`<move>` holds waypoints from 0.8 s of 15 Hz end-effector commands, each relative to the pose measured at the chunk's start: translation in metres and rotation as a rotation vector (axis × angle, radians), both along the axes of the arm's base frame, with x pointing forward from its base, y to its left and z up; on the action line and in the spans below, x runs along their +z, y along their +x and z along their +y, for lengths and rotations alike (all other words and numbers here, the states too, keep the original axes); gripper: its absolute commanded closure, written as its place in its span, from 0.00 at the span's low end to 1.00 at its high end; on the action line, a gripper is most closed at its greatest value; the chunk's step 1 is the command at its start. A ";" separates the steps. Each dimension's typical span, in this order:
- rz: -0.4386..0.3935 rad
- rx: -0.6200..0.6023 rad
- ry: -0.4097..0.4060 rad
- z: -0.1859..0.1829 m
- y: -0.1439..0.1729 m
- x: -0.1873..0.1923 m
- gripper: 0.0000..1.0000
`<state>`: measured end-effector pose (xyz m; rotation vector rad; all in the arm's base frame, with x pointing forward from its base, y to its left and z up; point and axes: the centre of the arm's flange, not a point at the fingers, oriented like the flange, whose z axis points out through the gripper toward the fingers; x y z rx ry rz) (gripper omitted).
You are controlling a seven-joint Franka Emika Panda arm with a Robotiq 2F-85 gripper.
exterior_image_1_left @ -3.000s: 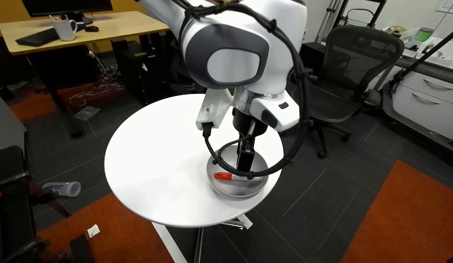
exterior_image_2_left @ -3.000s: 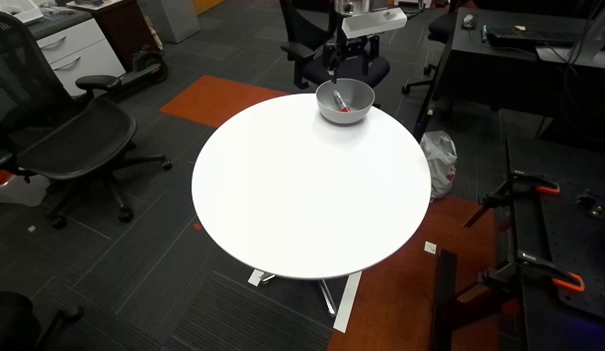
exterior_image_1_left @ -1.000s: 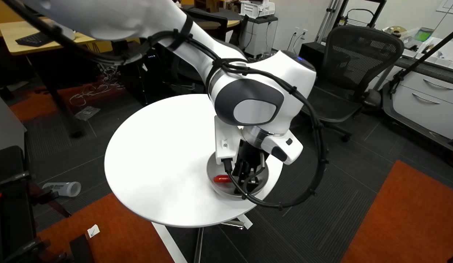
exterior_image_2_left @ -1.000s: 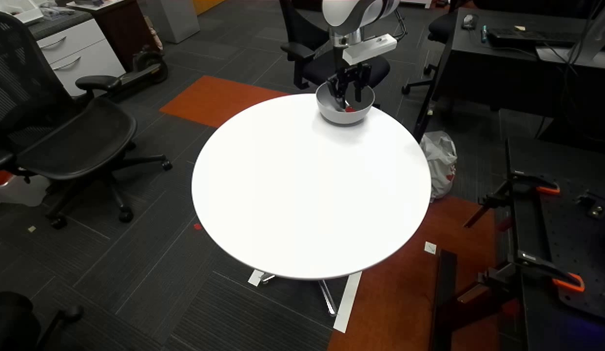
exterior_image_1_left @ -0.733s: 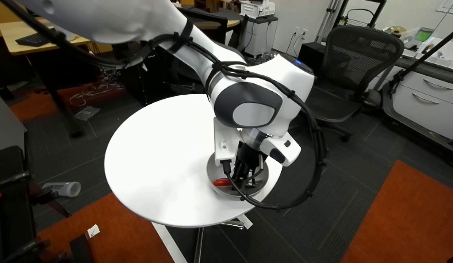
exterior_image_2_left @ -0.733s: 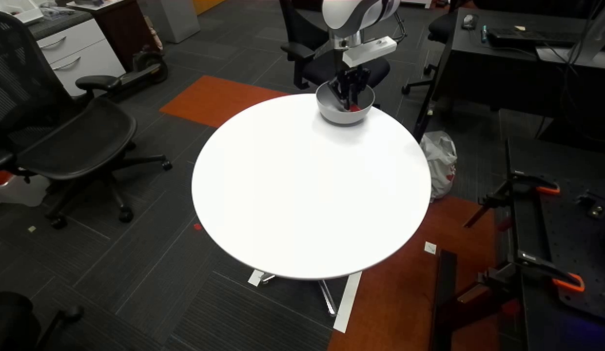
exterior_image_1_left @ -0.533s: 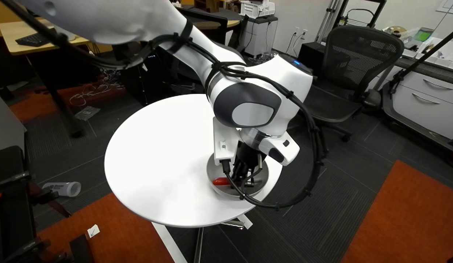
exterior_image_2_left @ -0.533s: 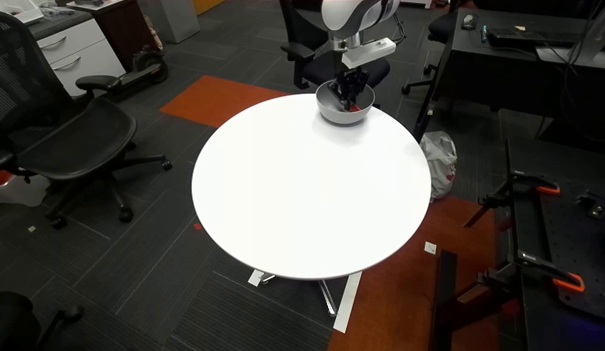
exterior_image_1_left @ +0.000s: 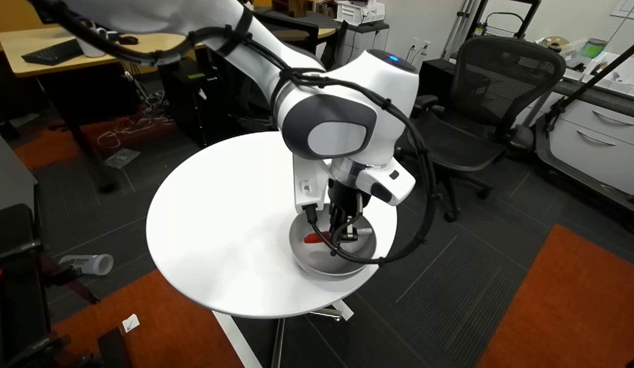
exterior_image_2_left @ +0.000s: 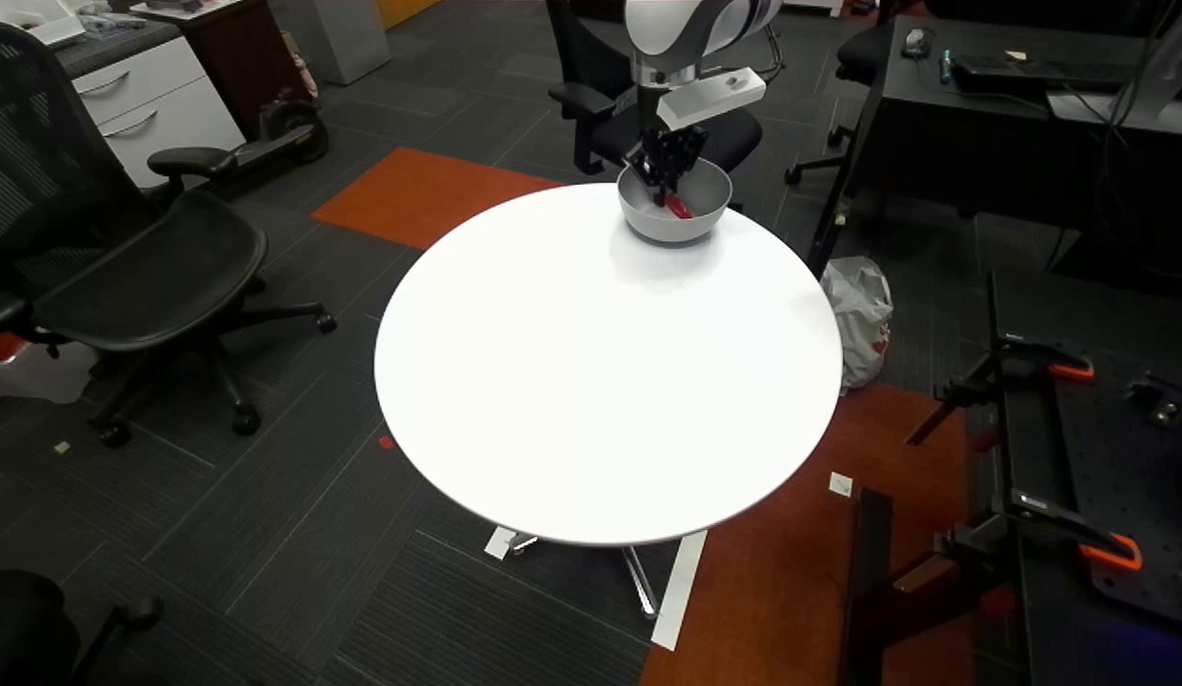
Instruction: Remove the red marker from the grey bowl and place it on the table
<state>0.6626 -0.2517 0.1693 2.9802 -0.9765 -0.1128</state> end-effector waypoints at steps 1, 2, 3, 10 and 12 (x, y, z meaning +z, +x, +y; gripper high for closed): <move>-0.070 -0.023 -0.053 0.020 -0.025 0.044 0.95; -0.094 -0.021 -0.064 0.021 -0.026 0.054 0.95; -0.118 -0.021 -0.078 0.023 -0.027 0.062 0.95; -0.133 0.052 -0.119 0.055 -0.041 0.093 0.95; -0.102 0.076 -0.114 0.071 -0.044 0.089 0.95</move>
